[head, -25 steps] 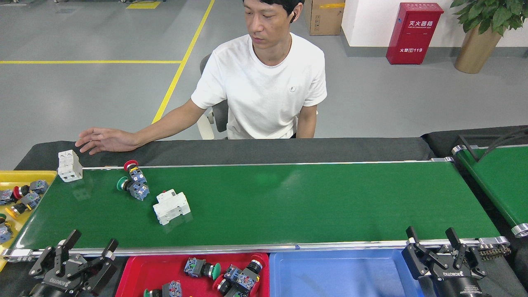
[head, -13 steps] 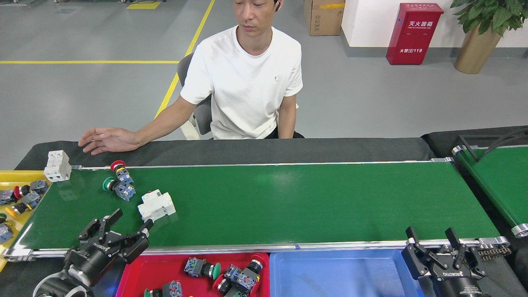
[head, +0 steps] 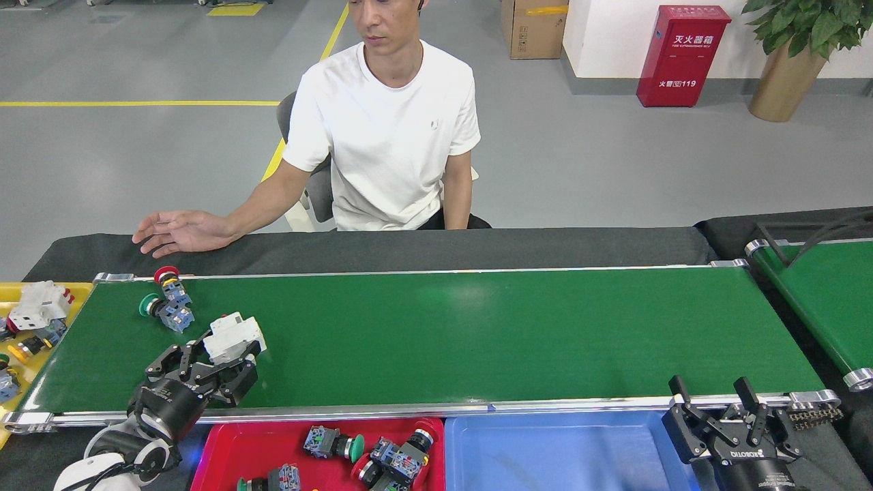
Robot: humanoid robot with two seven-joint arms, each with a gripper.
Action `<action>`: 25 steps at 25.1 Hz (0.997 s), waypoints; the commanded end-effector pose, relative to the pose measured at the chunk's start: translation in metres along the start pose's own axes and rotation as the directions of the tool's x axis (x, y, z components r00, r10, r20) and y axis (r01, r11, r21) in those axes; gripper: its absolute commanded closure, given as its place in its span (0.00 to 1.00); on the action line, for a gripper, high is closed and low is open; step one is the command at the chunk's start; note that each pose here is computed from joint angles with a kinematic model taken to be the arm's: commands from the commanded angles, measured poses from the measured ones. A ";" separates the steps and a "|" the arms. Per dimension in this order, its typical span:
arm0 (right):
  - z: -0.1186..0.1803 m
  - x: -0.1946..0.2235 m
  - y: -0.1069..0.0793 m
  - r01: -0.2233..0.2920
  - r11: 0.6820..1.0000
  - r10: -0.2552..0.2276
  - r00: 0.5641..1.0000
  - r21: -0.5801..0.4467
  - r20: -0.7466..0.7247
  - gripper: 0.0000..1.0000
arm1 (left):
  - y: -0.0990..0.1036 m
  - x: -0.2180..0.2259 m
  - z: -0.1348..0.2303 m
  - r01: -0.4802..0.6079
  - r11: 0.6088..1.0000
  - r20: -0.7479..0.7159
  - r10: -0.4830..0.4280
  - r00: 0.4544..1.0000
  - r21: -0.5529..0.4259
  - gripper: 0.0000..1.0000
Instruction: Pick switch part from conveyor to tray
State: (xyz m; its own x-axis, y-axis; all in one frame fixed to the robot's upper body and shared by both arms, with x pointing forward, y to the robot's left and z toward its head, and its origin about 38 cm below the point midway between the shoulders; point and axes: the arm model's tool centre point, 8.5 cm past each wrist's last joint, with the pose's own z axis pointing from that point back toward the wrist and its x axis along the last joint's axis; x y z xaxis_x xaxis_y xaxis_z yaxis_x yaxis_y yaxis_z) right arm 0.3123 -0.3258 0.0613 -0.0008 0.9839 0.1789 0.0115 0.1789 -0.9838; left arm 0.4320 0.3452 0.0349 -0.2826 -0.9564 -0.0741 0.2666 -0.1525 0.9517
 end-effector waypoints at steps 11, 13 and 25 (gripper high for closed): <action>0.004 -0.001 -0.002 -0.005 1.000 0.005 1.000 -0.010 0.004 0.02 | 0.089 0.109 0.049 -0.012 0.937 0.248 -0.079 0.966 0.349 0.93; 0.004 0.000 -0.002 -0.004 1.000 0.004 1.000 -0.010 0.007 0.02 | 0.094 0.176 0.058 -0.046 0.928 0.370 -0.101 0.923 0.370 0.93; 0.004 0.001 -0.002 -0.006 1.000 0.006 1.000 -0.012 0.012 0.02 | 0.052 0.386 0.055 0.219 0.925 0.592 -0.369 0.717 0.312 0.00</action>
State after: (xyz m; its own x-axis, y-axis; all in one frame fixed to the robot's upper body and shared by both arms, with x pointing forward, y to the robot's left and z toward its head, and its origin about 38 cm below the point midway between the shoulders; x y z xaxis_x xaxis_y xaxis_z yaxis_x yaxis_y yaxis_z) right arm 0.3065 -0.3254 0.0563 -0.0021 0.9840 0.1784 -0.0031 0.1784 -0.9840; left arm 0.2806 -0.0157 0.0654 -0.8567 -0.4706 -0.2110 -0.0799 -0.2831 0.9558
